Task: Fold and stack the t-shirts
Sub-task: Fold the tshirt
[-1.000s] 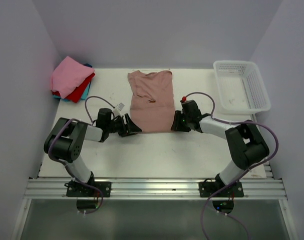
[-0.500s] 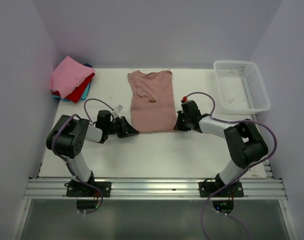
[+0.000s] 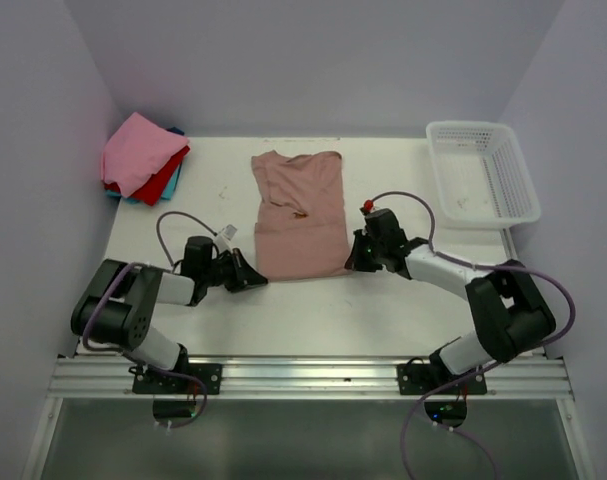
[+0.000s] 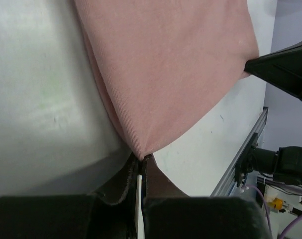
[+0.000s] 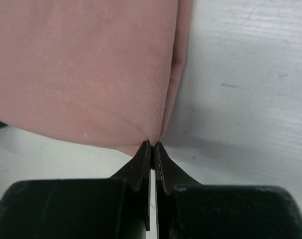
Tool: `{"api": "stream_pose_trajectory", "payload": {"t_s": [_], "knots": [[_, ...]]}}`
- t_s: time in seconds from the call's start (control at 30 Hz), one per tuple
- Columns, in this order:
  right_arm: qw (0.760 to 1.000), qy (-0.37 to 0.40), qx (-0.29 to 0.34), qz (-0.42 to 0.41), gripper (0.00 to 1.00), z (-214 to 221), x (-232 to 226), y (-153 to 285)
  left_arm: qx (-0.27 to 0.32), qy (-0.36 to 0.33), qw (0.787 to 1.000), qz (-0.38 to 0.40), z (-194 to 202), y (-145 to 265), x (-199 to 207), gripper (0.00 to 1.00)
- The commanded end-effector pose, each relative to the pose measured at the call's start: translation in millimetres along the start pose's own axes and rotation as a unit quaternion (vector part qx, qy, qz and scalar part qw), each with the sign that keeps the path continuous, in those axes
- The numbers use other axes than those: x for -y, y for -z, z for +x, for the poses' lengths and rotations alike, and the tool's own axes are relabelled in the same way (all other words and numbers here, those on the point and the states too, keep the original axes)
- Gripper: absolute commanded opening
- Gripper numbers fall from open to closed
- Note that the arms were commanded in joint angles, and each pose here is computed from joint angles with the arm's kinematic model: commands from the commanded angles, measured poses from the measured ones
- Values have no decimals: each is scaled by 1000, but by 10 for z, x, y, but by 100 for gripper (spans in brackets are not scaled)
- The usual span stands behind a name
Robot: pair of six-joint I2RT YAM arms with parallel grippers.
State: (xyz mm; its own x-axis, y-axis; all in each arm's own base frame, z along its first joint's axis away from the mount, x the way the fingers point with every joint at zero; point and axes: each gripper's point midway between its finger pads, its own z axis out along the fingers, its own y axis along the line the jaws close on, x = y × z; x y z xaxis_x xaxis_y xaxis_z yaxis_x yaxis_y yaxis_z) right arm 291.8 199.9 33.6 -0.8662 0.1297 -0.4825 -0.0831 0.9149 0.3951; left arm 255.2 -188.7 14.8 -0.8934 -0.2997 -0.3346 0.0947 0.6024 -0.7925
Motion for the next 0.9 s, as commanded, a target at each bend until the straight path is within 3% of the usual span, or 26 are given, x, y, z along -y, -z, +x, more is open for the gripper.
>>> {"api": "stream_pose_trajectory", "payload": {"t_s": [0.0, 0.17, 0.23, 0.4, 0.6, 0.73, 0.87], "knots": [[999, 21, 10, -35, 0, 61, -235, 288, -15, -1, 999, -44, 278, 243, -94, 0], [998, 37, 6, -51, 0, 273, -374, 619, 18, -22, 1000, -13, 304, 597, 291, 0], [996, 44, 19, -71, 0, 287, -483, 816, 4, -3, 1000, -16, 420, 720, 362, 0], [994, 54, 54, -78, 0, 179, -553, 1197, 65, -34, 997, 7, 164, 1060, 841, 0], [987, 103, 116, -33, 0, -374, -643, 1265, 144, -107, 984, -5, -446, 1090, 1075, 0], [983, 124, 137, 5, 0, -797, -691, 1027, 163, -136, 977, -9, -895, 877, 1129, 0], [979, 97, 177, 19, 0, -1413, -695, 806, 172, -157, 972, -12, -1452, 554, 1188, 0]]}}
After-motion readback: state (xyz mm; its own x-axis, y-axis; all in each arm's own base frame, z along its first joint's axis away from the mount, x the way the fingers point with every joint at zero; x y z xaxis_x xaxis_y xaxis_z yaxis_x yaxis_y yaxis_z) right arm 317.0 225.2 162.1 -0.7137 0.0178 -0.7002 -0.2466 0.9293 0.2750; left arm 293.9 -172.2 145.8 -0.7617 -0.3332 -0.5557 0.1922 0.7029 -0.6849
